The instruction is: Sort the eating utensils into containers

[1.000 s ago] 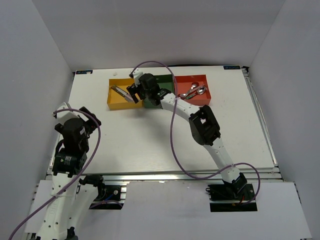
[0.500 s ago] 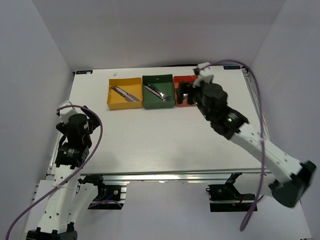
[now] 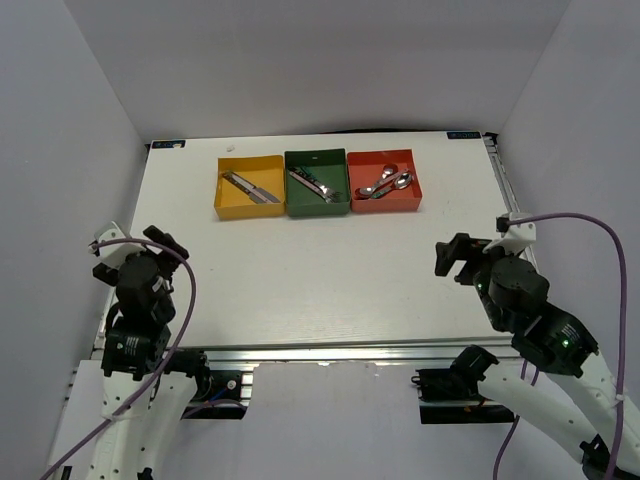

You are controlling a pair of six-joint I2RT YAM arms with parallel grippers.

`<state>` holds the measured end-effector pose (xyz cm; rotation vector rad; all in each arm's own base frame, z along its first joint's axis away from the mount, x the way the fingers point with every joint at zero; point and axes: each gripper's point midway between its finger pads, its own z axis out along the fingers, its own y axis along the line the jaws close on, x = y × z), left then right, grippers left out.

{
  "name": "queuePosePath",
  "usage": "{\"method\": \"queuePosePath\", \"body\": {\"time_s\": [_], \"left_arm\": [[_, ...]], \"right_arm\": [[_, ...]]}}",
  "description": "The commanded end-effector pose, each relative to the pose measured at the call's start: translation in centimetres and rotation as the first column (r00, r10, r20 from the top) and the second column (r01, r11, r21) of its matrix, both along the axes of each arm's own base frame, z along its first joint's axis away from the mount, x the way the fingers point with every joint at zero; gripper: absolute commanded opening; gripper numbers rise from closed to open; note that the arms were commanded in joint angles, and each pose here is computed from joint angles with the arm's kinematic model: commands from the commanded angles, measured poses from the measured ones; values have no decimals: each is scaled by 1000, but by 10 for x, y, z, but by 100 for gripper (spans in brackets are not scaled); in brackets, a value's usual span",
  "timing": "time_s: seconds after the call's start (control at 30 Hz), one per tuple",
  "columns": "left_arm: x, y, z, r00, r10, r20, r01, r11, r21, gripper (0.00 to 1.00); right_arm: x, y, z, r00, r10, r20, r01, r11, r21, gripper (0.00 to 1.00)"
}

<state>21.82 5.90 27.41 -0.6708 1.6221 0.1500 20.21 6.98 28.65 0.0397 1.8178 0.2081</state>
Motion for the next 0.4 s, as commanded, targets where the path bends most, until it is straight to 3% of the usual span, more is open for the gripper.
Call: {"method": "queuePosePath", "body": {"time_s": [0.0, 0.37], "left_arm": [[-3, 0, 0, 1000, -4, 26, 4, 1000, 2, 98], [-8, 3, 2, 998, 11, 54, -11, 1000, -7, 98]], "right_arm": [[-5, -5, -19, 999, -18, -51, 18, 1000, -13, 89], [3, 9, -36, 993, 3, -114, -10, 998, -56, 89]]}}
